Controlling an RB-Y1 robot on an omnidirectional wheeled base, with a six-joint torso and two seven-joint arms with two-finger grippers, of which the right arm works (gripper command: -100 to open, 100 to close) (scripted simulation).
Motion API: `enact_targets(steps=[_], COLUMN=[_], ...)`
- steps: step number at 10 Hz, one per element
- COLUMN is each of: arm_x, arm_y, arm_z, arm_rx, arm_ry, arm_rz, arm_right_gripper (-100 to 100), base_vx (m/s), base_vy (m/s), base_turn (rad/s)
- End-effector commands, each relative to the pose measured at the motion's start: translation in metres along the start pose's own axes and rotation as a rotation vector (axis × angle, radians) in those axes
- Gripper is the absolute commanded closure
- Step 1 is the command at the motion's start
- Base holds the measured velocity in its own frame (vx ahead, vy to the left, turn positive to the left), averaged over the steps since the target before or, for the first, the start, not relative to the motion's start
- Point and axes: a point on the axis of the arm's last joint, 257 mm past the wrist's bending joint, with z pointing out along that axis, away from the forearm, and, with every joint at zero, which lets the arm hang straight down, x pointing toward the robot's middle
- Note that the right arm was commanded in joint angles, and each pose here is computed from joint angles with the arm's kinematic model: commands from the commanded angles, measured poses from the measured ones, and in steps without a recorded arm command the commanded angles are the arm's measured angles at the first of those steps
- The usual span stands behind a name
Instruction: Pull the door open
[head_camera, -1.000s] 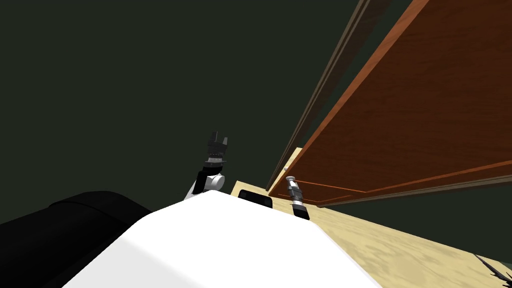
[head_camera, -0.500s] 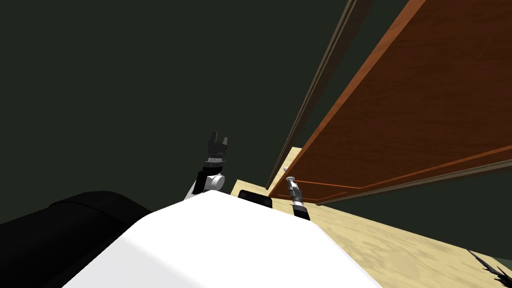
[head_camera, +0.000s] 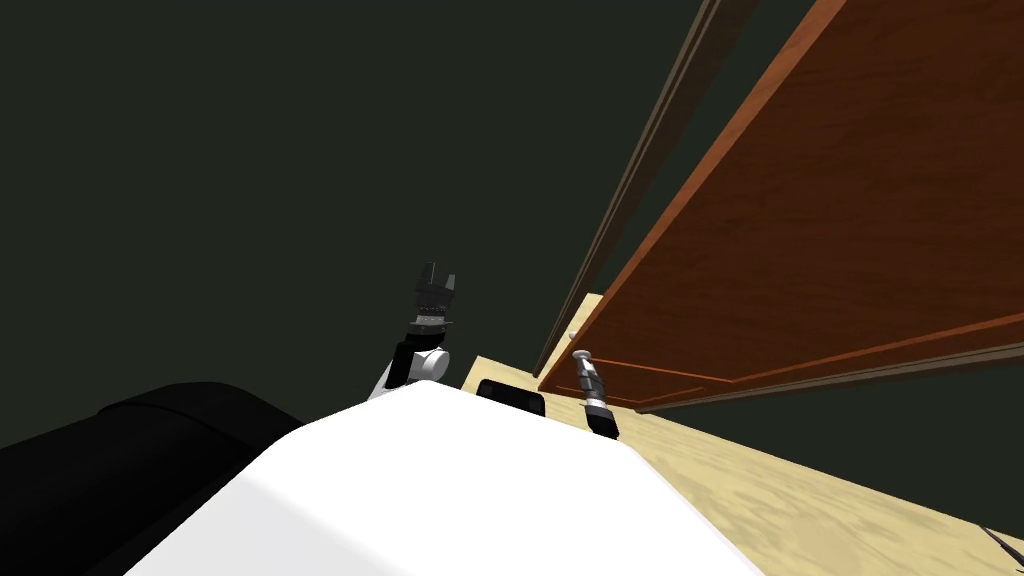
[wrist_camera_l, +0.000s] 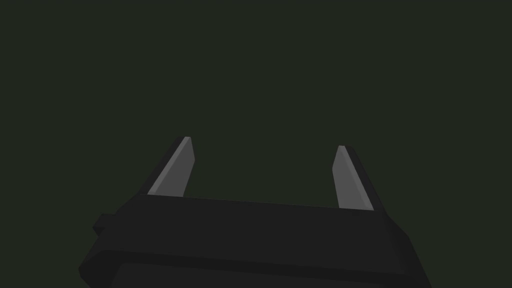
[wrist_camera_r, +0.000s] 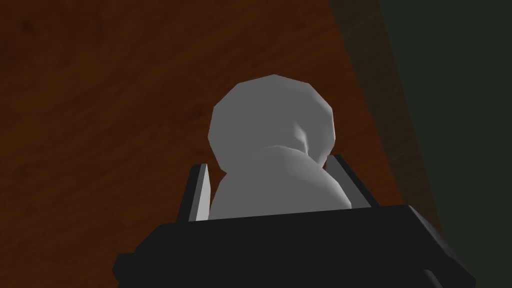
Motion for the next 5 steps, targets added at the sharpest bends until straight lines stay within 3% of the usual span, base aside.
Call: enact_targets(steps=[1, 5], arm_x=[-0.0023, -0.0038], arm_y=[0.0059, 0.0052], arm_z=[0.0068, 0.0095], arm_rx=[-0.016, -0.015], arm_ry=[-0.014, -0.019], arm_rz=[0.067, 0.175], arm_right_gripper=[100, 100], base_vx=[-0.032, -0.042], base_vy=[-0.021, -0.006], base_turn=[0.113, 0.021])
